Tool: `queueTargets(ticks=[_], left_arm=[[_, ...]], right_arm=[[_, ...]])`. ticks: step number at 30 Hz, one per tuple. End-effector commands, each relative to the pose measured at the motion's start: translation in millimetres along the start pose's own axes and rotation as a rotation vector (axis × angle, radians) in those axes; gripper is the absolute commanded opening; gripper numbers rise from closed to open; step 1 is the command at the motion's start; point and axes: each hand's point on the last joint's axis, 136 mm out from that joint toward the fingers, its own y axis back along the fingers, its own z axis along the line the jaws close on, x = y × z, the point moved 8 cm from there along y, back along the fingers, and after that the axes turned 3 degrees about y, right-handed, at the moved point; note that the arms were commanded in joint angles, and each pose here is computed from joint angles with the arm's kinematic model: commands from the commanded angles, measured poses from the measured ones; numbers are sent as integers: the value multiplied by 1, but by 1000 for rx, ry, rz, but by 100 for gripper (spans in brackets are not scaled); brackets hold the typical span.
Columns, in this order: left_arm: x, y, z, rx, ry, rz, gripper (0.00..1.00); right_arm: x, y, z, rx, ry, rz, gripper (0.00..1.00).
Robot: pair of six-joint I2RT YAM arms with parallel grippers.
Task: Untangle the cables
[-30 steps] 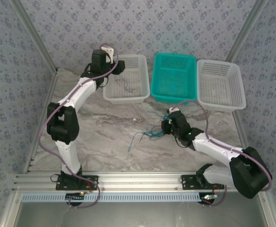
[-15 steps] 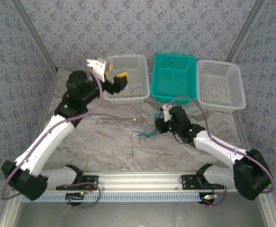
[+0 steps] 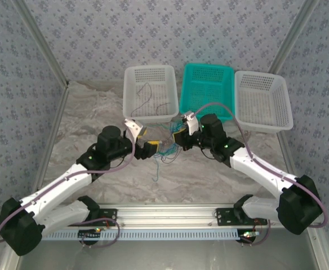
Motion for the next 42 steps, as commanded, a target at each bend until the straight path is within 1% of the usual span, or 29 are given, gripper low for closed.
queueTargets(ticks=[1,2,4,7,11,13,15,18,21,22,25,28,29,34,35,37,40,42], left_arm=[[-10,-3,2,-26,-17,-60,79],[-11,-5,3,-28,-12,-58,75],[-14,-8,2,0,-12,-71,72],[-18,-12,-5,127,-23,-85,66],[-15,-24,-10,266,-15,-19,60],[-13,-28,-13,319,-5,5,54],[-12,-30,-14,343,6,3,51],[-9,-35,-10,311,17,9,44],[-8,-38,-9,310,29,6,34],[-8,-39,-7,301,34,8,27],[-9,-41,-5,273,36,3,0],[-10,-40,-3,244,31,-5,0],[-10,-40,-2,231,31,-7,0],[-13,-30,4,145,25,-39,0],[-13,-27,5,124,29,-46,0],[-13,-20,9,75,34,-59,0],[-15,-9,16,8,51,-98,0],[-17,0,19,-26,64,-126,0]], right_arm=[[-19,3,17,-111,48,-50,12],[-19,3,20,-140,57,-47,12],[-19,3,27,-193,72,-42,12],[-19,3,31,-221,79,-42,12],[-21,3,34,-239,78,-52,12],[-23,3,36,-242,83,-54,12],[-24,4,37,-240,84,-55,12],[-27,5,40,-256,88,-65,12],[-29,7,43,-272,92,-73,12],[-30,8,45,-276,94,-76,12],[-30,9,47,-281,105,-81,12],[-28,9,45,-245,106,-81,12],[-27,9,41,-200,101,-80,12],[-11,8,6,101,45,-42,14],[-6,9,-5,173,18,-32,14],[2,12,-26,271,-62,-20,14],[17,15,-51,329,-172,-4,17],[29,16,-62,374,-205,18,19]])
